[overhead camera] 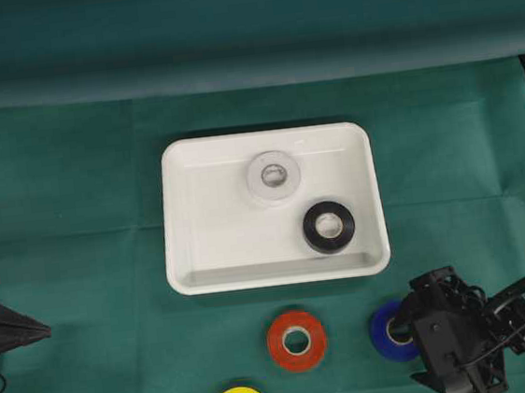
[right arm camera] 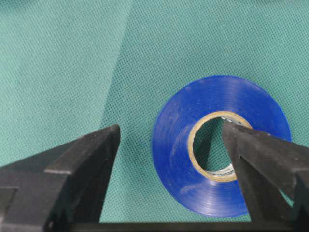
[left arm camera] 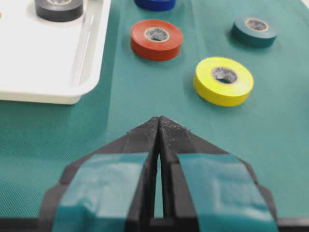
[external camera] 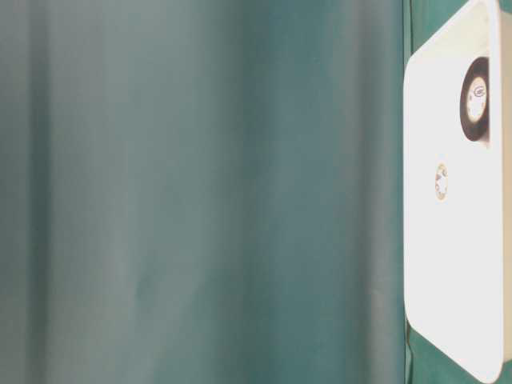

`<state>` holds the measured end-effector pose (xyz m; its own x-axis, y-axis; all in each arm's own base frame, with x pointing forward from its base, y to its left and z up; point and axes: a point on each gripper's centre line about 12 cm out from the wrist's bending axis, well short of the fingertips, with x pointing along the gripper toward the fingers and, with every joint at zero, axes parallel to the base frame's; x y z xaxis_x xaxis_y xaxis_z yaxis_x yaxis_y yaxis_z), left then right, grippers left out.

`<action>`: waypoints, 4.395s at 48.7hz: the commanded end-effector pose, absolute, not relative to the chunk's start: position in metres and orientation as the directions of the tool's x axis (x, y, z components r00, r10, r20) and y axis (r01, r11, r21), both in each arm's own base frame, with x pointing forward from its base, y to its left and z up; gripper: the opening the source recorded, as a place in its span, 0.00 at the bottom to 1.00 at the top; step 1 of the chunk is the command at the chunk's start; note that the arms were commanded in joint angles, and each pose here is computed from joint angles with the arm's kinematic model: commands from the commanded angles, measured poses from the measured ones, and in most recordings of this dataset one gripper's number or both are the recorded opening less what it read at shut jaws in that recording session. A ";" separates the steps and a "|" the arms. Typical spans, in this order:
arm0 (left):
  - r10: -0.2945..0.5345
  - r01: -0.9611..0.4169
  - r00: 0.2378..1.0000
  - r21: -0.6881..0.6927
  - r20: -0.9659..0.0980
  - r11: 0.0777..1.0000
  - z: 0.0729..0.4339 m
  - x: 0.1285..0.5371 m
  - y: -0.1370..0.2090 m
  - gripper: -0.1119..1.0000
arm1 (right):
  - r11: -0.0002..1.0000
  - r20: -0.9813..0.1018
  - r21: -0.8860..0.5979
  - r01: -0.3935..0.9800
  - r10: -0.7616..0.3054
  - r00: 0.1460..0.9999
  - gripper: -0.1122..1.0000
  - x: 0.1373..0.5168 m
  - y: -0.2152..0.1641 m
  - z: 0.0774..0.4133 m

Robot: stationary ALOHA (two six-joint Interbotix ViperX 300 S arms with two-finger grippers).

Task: Put the tape into the white case with the right arm.
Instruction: 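Lower the right gripper onto the blue tape roll and close, then lift the blue tape and carry it into the white tray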

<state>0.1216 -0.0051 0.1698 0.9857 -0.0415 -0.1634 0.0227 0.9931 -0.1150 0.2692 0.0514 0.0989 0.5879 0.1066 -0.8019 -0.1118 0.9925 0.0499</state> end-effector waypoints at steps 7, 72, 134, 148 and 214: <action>-0.038 0.020 0.987 -0.117 -0.157 0.993 0.175 0.123 -0.005 0.10 | 0.992 -0.785 0.051 -0.118 0.112 0.609 0.28 0.276 0.053 0.106; -0.038 0.020 0.987 -0.117 -0.159 0.993 0.174 0.123 -0.005 0.10 | 0.997 -0.759 -0.029 -0.074 0.026 0.650 0.11 0.300 0.060 0.160; -0.038 0.020 0.987 -0.117 -0.159 0.993 0.174 0.123 -0.005 0.10 | 0.992 -0.748 -0.124 -0.021 -0.079 0.659 0.11 0.398 0.054 0.172; -0.038 0.020 0.987 -0.115 -0.159 0.993 0.174 0.123 -0.005 0.10 | 0.983 -0.744 -0.168 0.078 -0.178 0.643 0.11 0.401 -0.004 0.171; -0.038 0.020 0.987 -0.117 -0.159 0.993 0.174 0.123 -0.005 0.10 | 0.967 -0.735 -0.169 0.188 -0.251 0.630 0.67 0.401 -0.078 0.155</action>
